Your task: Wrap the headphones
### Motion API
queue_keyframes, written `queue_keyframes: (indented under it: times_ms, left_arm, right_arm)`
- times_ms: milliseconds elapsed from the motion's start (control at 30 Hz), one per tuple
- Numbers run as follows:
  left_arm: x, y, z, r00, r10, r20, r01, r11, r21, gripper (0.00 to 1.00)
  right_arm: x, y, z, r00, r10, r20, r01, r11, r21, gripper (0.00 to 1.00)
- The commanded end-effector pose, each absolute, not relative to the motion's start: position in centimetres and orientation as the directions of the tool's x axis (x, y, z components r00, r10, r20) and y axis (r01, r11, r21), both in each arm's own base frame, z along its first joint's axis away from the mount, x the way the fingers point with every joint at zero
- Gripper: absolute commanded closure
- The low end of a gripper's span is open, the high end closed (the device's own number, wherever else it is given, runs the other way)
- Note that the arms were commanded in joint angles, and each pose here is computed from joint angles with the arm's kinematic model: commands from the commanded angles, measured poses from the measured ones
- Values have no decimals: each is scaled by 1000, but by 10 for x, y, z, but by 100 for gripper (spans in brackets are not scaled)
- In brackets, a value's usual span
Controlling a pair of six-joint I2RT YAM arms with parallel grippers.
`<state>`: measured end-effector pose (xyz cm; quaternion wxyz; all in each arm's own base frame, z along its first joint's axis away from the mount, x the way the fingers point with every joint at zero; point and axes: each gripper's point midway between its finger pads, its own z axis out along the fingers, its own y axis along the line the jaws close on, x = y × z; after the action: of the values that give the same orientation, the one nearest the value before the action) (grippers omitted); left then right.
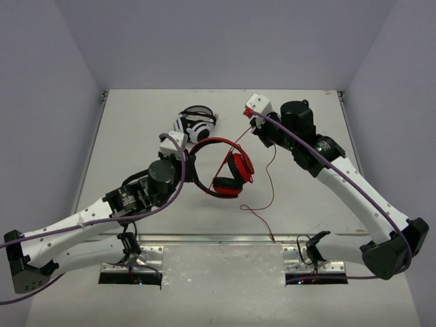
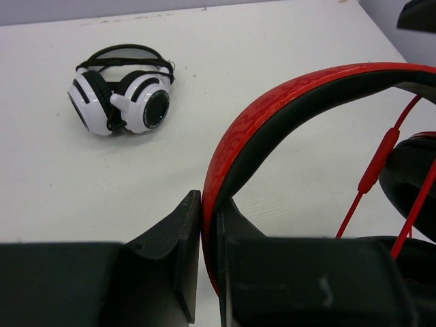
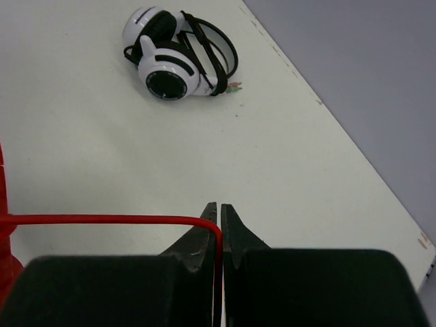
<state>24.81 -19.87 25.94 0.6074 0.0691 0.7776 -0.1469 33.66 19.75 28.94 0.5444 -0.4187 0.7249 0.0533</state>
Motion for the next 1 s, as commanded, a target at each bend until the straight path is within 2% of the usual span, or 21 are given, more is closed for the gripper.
queue_keyframes:
  times_ms: [0, 133, 333, 400, 433, 500, 533, 600, 633, 667, 867, 967]
  left_arm:
    - [237, -190, 314, -210, -191, -959, 296, 922, -249, 100]
    - [226, -176, 382, -154, -318, -936, 314, 882, -351, 100]
    - [213, -175, 458, -102, -453, -886, 404, 795, -453, 100]
    - [209, -179, 476, -92, -494, -865, 440, 759, -480, 100]
    - [207, -180, 484, -92, -508, -857, 456, 743, -490, 100]
    - [201, -178, 507, -81, -552, -830, 485, 706, -516, 100]
    - [199, -179, 513, -82, -563, -822, 499, 691, -523, 100]
    - [196, -179, 529, -80, -592, -802, 518, 663, -541, 100]
    - [196, -179, 534, -77, -601, -796, 514, 659, -548, 100]
    - [197, -177, 538, -74, -610, -789, 512, 655, -555, 100]
    - [218, -163, 558, 1, -670, -742, 393, 683, -616, 100]
    - [240, -149, 565, 80, -664, -744, 239, 737, -632, 100]
  right_arm:
    - [345, 196, 313, -21, -432, -901, -612, 718, -331, 99]
    - [336, 216, 303, -48, -307, -951, -669, 716, -198, 99]
    - [302, 259, 314, -81, -36, -996, -816, 576, 46, 93]
    - [291, 268, 335, -25, 45, -999, -859, 510, 44, 89]
    - [285, 272, 335, -55, 81, -995, -871, 483, 87, 88]
    - [273, 280, 354, -19, 151, -988, -909, 409, 80, 87]
    - [269, 283, 354, -64, 186, -980, -916, 379, 131, 87]
    - [263, 288, 372, -39, 256, -966, -940, 320, 123, 88]
    - [264, 295, 367, -97, 269, -958, -943, 282, 174, 89]
    - [263, 298, 372, -83, 291, -953, -951, 264, 163, 90]
    - [267, 322, 329, -195, 290, -937, -936, 230, 266, 93]
    - [258, 335, 303, -214, 251, -944, -933, 235, 274, 96]
